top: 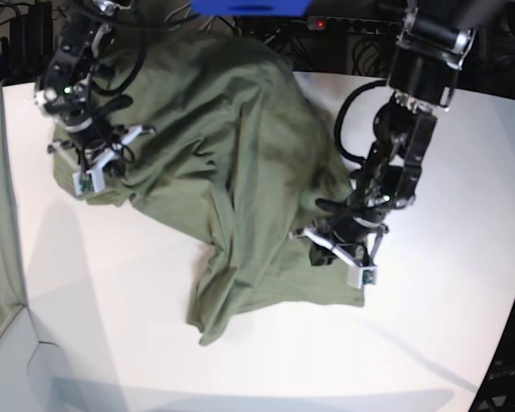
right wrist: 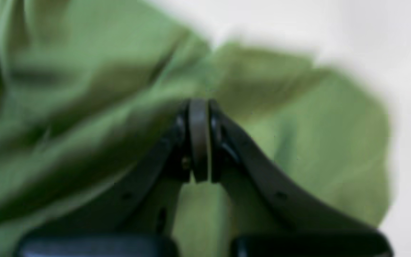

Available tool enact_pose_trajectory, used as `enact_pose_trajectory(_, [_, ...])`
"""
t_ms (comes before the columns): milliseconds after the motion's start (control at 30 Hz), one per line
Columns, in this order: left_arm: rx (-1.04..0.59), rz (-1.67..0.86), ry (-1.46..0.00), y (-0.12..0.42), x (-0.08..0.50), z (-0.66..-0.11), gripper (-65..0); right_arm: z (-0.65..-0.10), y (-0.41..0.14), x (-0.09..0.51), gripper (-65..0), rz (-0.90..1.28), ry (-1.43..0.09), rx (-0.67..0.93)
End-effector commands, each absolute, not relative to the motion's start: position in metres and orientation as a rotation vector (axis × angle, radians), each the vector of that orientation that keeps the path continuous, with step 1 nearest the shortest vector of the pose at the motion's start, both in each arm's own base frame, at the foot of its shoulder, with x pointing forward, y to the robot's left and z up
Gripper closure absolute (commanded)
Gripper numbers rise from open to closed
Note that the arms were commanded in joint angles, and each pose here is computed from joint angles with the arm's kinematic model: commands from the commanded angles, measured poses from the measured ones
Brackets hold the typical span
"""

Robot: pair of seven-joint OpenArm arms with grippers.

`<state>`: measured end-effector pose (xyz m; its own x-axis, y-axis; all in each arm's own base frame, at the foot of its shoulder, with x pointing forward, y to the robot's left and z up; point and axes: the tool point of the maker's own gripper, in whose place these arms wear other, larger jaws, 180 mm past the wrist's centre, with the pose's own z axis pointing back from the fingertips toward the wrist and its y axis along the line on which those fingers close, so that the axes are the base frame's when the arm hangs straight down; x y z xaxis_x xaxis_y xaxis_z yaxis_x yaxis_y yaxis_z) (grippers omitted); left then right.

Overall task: Layout the t-shirt on the table in an organized manner, then fold the t-shirt properly
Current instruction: 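Pull the shirt edges apart with both grippers to spread it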

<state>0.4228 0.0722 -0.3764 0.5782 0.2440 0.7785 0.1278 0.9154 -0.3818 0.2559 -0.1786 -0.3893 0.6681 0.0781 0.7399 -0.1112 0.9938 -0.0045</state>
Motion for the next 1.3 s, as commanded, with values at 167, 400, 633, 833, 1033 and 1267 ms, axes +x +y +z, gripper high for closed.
enact_pose_trajectory(167, [-0.372, 0.129, -0.937, 0.090, 0.466, -0.383, -5.0, -0.404, -0.162, 0.229, 0.0, 0.102, -0.795, 0.092])
enact_pose_trajectory(400, [-0.264, 0.187, -0.811, 0.133, 0.459, -0.429, -5.0, -0.441, -0.170, 0.228, 0.0, 0.106, -0.704, 0.120])
enact_pose_trajectory(633, [-0.130, 0.210, -0.749, 0.209, 0.421, -0.458, -5.0, -0.455, -0.208, 0.276, 0.0, 0.119, -0.683, 0.101])
enact_pose_trajectory(833, [-0.090, 0.151, -0.696, 0.233, 0.350, -0.481, -5.0, -0.451, -0.226, 0.333, 0.0, 0.105, -0.697, 0.118])
enact_pose_trajectory(1033, [-0.119, 0.203, -0.754, 0.242, 0.295, -0.463, -5.0, -0.439, -0.202, 0.388, 0.0, 0.134, -0.710, 0.193])
enact_pose_trajectory(1267, [-0.150, 0.263, -0.870, 0.240, 0.265, -0.418, -5.0, -0.424, -0.128, 0.427, 0.0, 0.327, -0.779, 0.271])
